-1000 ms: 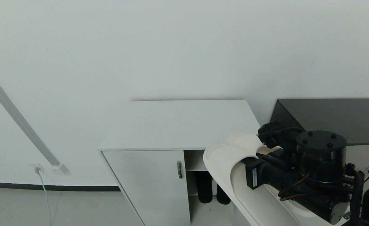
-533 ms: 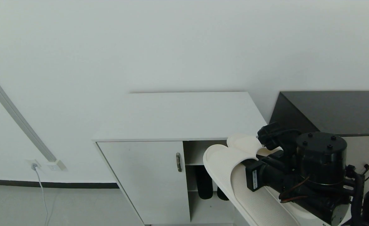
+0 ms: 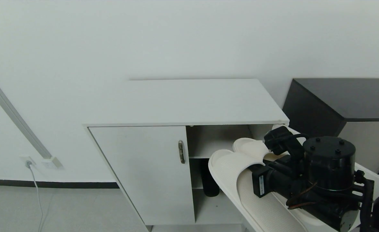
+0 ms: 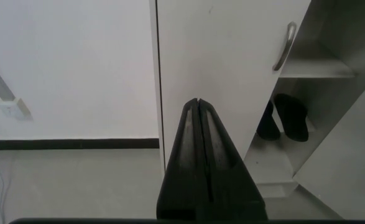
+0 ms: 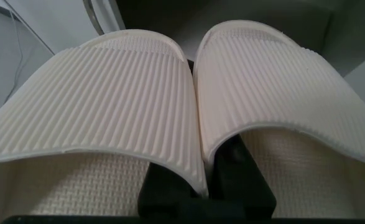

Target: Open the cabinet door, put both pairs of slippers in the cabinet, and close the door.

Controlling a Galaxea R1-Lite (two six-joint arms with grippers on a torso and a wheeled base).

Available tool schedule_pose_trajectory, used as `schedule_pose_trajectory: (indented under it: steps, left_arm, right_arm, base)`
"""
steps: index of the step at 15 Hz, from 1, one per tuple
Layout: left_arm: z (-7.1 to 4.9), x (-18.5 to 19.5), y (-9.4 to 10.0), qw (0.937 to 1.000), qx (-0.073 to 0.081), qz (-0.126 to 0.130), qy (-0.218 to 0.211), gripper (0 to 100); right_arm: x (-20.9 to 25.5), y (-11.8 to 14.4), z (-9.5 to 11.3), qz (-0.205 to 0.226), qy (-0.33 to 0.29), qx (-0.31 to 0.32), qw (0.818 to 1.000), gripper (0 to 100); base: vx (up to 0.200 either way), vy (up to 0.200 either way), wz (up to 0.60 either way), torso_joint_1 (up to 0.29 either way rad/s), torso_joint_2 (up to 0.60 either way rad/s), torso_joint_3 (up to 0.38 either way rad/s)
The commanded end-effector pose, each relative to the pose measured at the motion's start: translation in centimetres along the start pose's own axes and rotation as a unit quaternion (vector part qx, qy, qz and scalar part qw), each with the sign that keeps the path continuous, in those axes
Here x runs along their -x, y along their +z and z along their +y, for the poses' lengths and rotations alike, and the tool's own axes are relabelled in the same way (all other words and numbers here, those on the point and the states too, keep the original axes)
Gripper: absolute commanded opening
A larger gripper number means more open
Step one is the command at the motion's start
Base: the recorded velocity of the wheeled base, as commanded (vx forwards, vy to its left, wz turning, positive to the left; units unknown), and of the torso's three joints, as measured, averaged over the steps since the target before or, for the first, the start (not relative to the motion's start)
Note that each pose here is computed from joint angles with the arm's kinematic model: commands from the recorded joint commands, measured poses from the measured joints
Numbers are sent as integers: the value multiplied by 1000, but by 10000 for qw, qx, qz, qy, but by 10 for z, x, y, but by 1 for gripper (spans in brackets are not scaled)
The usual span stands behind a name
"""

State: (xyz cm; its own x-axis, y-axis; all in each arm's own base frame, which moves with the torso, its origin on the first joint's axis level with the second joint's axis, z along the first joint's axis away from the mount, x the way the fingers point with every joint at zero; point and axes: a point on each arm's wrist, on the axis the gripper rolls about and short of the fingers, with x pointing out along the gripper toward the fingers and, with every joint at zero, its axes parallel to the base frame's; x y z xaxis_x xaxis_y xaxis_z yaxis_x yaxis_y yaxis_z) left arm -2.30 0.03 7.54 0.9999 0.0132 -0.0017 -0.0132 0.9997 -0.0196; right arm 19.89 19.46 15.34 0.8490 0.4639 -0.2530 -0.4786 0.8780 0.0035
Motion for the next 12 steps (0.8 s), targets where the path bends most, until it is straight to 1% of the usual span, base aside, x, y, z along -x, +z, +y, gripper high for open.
schedule_pose_trajectory:
  steps: [1, 7, 12]
  left_arm:
    - [0, 0, 0, 10000, 2, 7, 11, 0]
    - [0, 0, 0, 10000, 2, 7, 3, 0]
    - [0, 0, 0, 10000, 2, 7, 3, 0]
  right_arm:
    - [-1, -1, 0, 14, 3, 3, 10000, 0]
    - [0, -3, 1, 50, 14, 20, 10000, 0]
    - [0, -5, 2, 88, 42, 35, 9999, 0]
  base:
    - [0, 0, 0, -203, 535, 330]
    - [0, 0, 0, -177, 503, 321]
    - [0, 0, 0, -141, 481, 334]
